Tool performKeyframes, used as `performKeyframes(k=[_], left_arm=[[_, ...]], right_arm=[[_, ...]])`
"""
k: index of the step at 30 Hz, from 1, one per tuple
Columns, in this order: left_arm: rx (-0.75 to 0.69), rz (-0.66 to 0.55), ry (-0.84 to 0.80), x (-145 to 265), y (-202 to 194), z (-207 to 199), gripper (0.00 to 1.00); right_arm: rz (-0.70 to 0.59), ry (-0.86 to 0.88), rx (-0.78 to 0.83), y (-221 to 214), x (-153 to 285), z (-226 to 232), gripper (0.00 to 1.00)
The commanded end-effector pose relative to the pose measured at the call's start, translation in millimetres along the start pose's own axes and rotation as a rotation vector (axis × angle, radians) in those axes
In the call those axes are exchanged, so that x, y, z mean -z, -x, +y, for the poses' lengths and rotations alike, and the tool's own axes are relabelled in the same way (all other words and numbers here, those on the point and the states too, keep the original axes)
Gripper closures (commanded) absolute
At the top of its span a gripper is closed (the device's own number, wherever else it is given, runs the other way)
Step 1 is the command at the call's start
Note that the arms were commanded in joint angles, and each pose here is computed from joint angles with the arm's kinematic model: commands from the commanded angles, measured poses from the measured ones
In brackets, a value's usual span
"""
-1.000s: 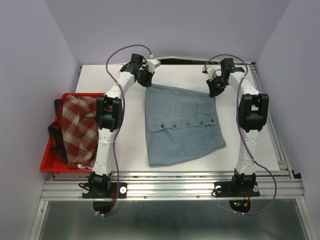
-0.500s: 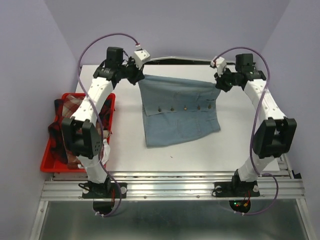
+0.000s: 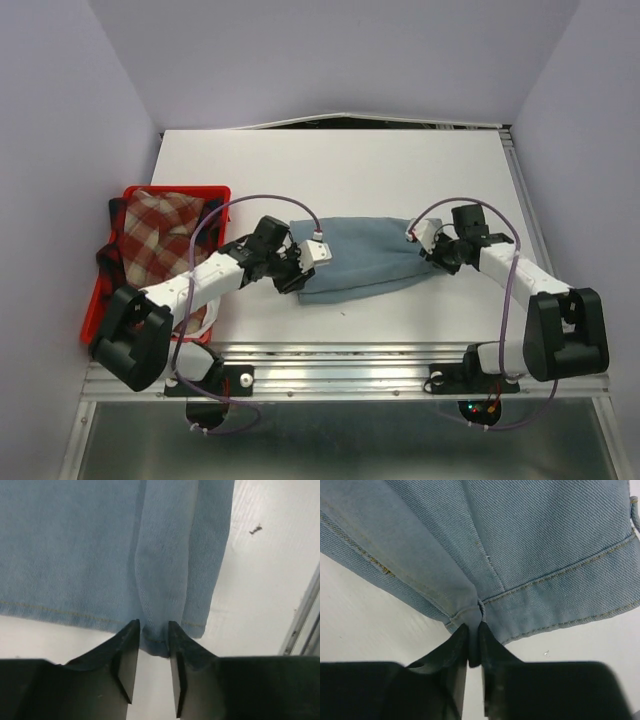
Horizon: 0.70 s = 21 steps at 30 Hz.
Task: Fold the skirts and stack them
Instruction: Fold the skirt
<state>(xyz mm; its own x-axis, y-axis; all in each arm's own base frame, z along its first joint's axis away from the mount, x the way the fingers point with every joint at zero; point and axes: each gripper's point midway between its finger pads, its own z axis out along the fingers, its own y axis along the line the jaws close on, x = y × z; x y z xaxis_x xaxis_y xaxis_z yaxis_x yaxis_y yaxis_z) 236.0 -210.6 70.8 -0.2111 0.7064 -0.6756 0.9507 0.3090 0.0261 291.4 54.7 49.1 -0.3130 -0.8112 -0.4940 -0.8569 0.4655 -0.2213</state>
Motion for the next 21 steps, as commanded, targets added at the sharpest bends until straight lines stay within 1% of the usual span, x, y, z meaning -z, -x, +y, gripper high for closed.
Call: performKeyframes(k=[1,2,3,4,5,8,9,10,12,14,17,18,21], left_arm=[[-0.039,-0.086,0.133,9.9,26.5,15.4,0.45],[-0.037,-0.086,0.133,12.1,27.8,15.0,0.44],[-0.038,-0.089,0.127,14.7,29.8,13.5,0.38],[-0.049,-0.100,0.127,21.6,35.4,12.0,0.21],[-0.054,-0.109,0.124,22.6,39.2,12.1,0.20],[-0.073,-0.136,0.115,38.5,52.6,7.0,0.21],[-0.070,-0.140,0.109,40.7,55.7,6.2,0.21],[-0.067,-0.140,0.106,42.9,58.4,6.0,0.22],[-0.043,-0.139,0.088,43.1,65.6,5.1,0.27],[-0.013,-0.126,0.085,36.7,68.1,7.6,0.31],[0.037,-0.098,0.069,23.3,66.5,3.8,0.33],[0.051,-0.076,0.091,15.3,62.4,8.4,0.34],[0.072,-0.032,0.097,-1.2,52.9,7.2,0.35]], right_arm=[[-0.057,-0.176,0.104,16.6,16.4,-28.9,0.68],[-0.056,-0.180,0.101,15.8,17.8,-27.9,0.62],[-0.061,-0.191,0.100,17.8,21.3,-29.5,0.41],[-0.070,-0.204,0.084,21.0,27.1,-30.5,0.39],[-0.076,-0.207,0.077,24.0,30.6,-31.7,0.39],[-0.137,-0.212,0.060,51.4,55.0,-41.1,0.40],[-0.134,-0.204,0.042,52.9,58.9,-40.3,0.40],[-0.137,-0.186,0.016,52.4,59.0,-35.1,0.41],[-0.171,-0.209,-0.009,66.4,71.7,-43.1,0.44],[-0.189,-0.215,-0.020,77.1,78.4,-50.9,0.45],[-0.183,-0.217,-0.009,82.8,79.6,-59.9,0.43],[-0.174,-0.217,-0.006,83.2,77.1,-63.9,0.43],[-0.144,-0.217,-0.001,81.7,70.8,-72.6,0.46]])
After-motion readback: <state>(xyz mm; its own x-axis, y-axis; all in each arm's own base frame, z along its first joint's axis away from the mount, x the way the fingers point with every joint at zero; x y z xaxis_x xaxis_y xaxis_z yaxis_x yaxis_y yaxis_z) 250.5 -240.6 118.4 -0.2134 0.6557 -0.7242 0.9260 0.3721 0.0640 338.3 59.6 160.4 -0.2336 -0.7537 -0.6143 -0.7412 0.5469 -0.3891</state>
